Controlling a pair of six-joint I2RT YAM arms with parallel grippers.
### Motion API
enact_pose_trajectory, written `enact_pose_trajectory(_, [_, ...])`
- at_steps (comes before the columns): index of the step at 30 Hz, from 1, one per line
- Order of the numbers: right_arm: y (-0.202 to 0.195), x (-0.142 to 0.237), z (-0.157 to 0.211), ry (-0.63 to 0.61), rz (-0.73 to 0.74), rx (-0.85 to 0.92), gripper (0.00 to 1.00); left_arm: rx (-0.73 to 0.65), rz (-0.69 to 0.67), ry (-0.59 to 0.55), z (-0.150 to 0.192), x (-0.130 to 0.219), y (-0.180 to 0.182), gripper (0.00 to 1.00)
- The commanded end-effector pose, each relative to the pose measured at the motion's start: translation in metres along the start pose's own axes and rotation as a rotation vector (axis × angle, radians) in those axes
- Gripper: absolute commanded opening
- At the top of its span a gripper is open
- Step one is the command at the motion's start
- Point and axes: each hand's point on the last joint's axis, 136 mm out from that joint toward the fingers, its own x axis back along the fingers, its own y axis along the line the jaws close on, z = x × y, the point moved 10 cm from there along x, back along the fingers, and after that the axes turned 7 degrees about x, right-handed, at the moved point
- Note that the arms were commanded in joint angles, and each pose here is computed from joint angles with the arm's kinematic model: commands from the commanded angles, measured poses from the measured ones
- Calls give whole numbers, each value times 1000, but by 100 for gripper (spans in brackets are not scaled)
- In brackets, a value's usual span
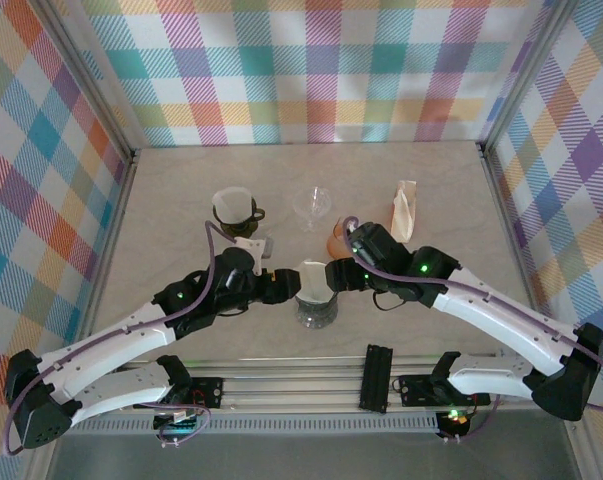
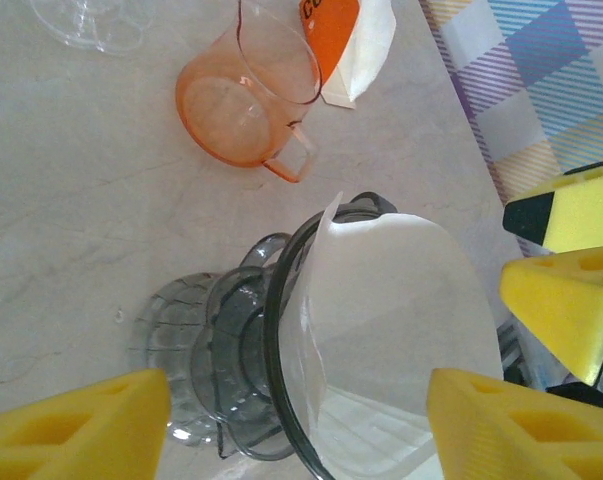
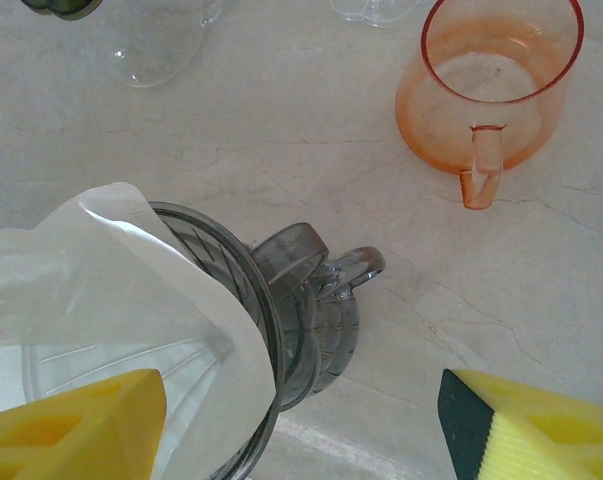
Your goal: Place the coffee filter in the dripper
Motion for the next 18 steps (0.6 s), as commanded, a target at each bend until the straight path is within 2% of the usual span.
enact_pose_trajectory(1, [-1,1,1,-19,0,-23,73,29,17,1,-2,-8,3,65])
enact_pose_trajectory(18, [-7,-18,23,57,24,-55,74,68,-31,15,1,-15,21,63])
